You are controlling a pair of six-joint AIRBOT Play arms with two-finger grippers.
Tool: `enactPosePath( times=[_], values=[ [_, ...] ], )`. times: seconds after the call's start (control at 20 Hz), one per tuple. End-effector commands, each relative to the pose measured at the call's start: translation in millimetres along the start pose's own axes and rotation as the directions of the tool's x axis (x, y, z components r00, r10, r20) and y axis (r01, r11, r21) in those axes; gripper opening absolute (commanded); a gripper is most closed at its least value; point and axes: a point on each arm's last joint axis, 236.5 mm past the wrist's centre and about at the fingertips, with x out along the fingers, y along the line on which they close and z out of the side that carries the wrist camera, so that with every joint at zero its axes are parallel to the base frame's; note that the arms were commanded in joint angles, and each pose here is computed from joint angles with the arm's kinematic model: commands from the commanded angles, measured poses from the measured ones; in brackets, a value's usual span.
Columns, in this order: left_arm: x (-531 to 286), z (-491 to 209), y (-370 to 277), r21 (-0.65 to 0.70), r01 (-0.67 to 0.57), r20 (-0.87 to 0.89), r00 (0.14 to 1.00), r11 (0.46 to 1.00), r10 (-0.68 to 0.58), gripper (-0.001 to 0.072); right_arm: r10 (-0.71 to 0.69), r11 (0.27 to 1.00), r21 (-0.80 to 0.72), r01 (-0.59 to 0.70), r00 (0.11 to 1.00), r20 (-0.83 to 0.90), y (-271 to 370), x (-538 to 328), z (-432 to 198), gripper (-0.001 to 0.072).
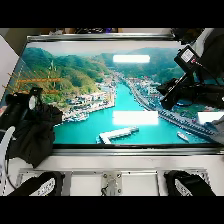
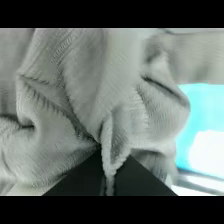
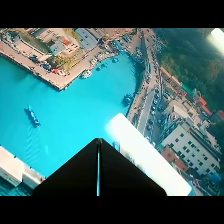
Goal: Fold the clothes and pants, and hang the long-sleeved shirts on hangers.
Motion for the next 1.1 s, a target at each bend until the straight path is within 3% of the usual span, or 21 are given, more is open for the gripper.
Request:
enactPosePath(
  times=[0.0,0.2,0.35,0.55,0.75,0.95,1.0,1.05],
  values=[
    [-103.3,-3.9,-36.8,0.005,0.129,0.199,0.972,0.992,-0.127,0.0015,0.001,1.000,0.000,-0.001,1.000,0.000,0.3,0.3,-0.1,0.0019],
    [-226.4,-3.5,-92.8,0.127,0.296,0.483,0.815,0.947,-0.319,0.0015,0.001,1.000,-0.007,-0.001,1.000,0.000,0.3,0.3,-0.1,0.0019],
    [-297.0,-6.5,-141.6,0.262,0.404,0.570,0.668,0.876,-0.478,0.0015,0.001,1.000,-0.007,-0.001,1.000,0.000,0.3,0.3,-0.1,0.0019],
    [-352.5,28.4,-210.7,0.410,0.439,0.627,0.501,0.799,-0.597,0.0015,0.001,1.000,-0.006,-0.001,1.000,0.000,0.4,0.3,0.0,0.0019],
    [-313.7,101.2,-255.9,0.349,0.468,0.618,0.537,0.812,-0.575,0.0015,-0.001,1.000,0.000,0.001,1.000,0.001,-0.2,0.3,0.3,0.0018],
    [-258.4,146.2,-329.0,0.355,0.564,0.504,0.557,0.746,-0.660,0.0015,-0.175,0.984,-0.023,0.176,0.984,0.030,-41.6,-3.8,7.0,0.0018],
    [-246.9,156.3,-338.8,0.354,0.562,0.494,0.566,0.747,-0.660,0.0047,-0.218,0.976,0.006,0.218,0.975,0.033,-51.8,-5.7,7.6,0.0018],
    [-235.6,167.3,-342.2,0.341,0.557,0.488,0.584,0.757,-0.649,0.0425,-0.255,0.967,0.035,0.254,0.967,0.028,-60.6,-7.8,6.3,0.0018]
  ],
)
